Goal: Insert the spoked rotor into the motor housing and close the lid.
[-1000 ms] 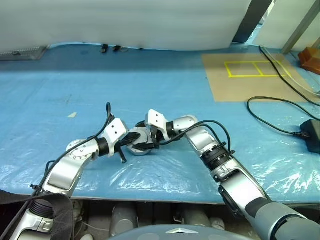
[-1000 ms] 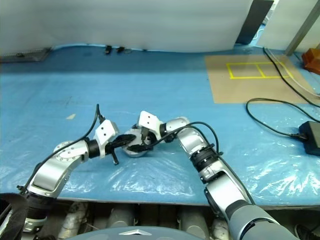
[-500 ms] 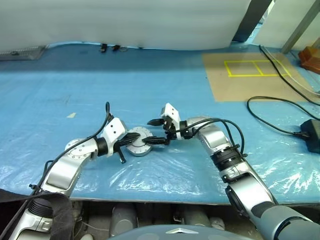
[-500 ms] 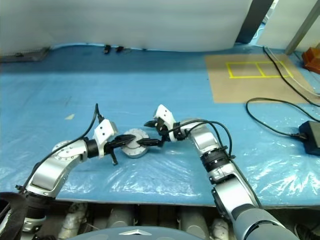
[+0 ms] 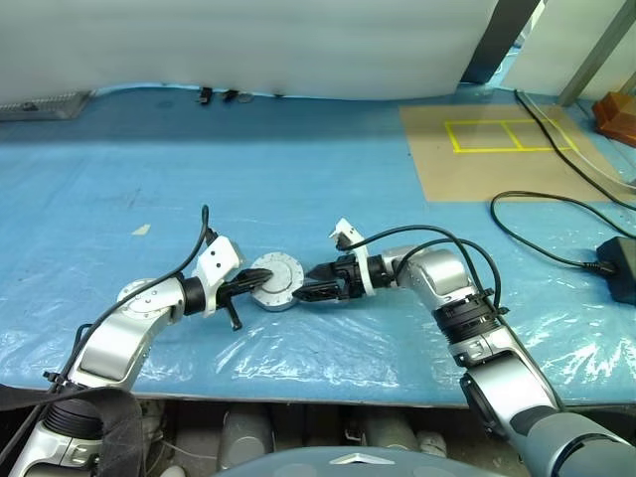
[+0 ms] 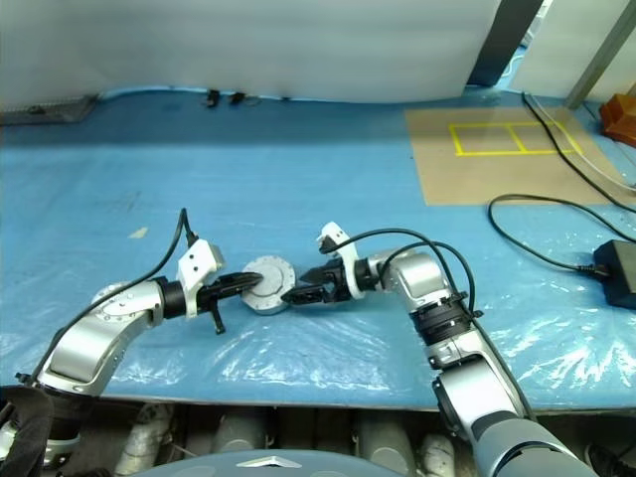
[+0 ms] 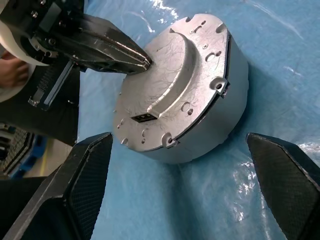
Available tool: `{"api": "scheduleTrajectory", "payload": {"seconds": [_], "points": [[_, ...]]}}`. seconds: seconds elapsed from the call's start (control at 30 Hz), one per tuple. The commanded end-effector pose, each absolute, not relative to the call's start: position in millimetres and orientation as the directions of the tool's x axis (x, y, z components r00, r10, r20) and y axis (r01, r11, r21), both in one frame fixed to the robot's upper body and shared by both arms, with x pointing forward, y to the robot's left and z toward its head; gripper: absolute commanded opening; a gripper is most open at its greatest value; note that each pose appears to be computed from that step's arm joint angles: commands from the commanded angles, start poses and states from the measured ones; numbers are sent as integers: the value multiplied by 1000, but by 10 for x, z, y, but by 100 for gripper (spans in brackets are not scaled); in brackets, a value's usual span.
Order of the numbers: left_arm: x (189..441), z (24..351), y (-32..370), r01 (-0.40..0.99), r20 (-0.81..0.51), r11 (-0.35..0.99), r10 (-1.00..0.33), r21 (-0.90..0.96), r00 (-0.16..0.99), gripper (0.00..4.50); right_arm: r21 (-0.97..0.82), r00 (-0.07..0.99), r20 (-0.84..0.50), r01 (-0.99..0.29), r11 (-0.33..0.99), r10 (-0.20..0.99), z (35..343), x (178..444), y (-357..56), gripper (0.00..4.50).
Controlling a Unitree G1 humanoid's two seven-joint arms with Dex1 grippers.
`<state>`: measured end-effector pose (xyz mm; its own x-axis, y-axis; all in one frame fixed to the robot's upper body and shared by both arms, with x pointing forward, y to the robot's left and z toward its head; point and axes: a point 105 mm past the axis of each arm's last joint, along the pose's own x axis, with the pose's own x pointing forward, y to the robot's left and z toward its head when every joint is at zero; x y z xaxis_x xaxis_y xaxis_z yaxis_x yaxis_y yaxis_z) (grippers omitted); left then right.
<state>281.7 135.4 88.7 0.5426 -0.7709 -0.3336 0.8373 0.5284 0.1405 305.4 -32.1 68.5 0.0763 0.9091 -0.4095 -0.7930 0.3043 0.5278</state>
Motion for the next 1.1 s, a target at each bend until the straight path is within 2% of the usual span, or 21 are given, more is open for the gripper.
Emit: {"api": "scheduleTrajectory", "payload": {"seconds": [0.03, 0.23, 0.4, 0.57, 0.8, 0.9, 1.1], "points": [[2771, 715, 1417, 835, -402, 541, -745, 101, 532, 0, 614, 45, -405, -726, 309, 913, 676, 2956, -267, 448], [2775, 711, 1401, 835, -400, 540, -747, 102, 532, 0, 713, 54, -361, -628, 312, 931, 698, 2878, -110, 448], [2776, 710, 1399, 834, -399, 542, -746, 102, 533, 0, 802, 124, -298, -505, 319, 946, 762, 2987, -7, 448], [2772, 707, 1411, 832, -401, 545, -742, 105, 537, 0, 861, 130, -221, -440, 256, 967, 888, 3020, 0, 448], [2767, 694, 1413, 832, -405, 545, -741, 104, 536, 0, 872, 99, -197, -437, 220, 975, 912, 2959, -7, 216], [2768, 697, 1405, 832, -401, 545, -743, 103, 536, 0, 875, 95, -190, -435, 212, 977, 914, 2946, 0, 130], [2777, 707, 1417, 827, -396, 552, -739, 107, 545, 0, 871, 101, -218, -429, 240, 971, 863, 2959, 3, 121]]}}
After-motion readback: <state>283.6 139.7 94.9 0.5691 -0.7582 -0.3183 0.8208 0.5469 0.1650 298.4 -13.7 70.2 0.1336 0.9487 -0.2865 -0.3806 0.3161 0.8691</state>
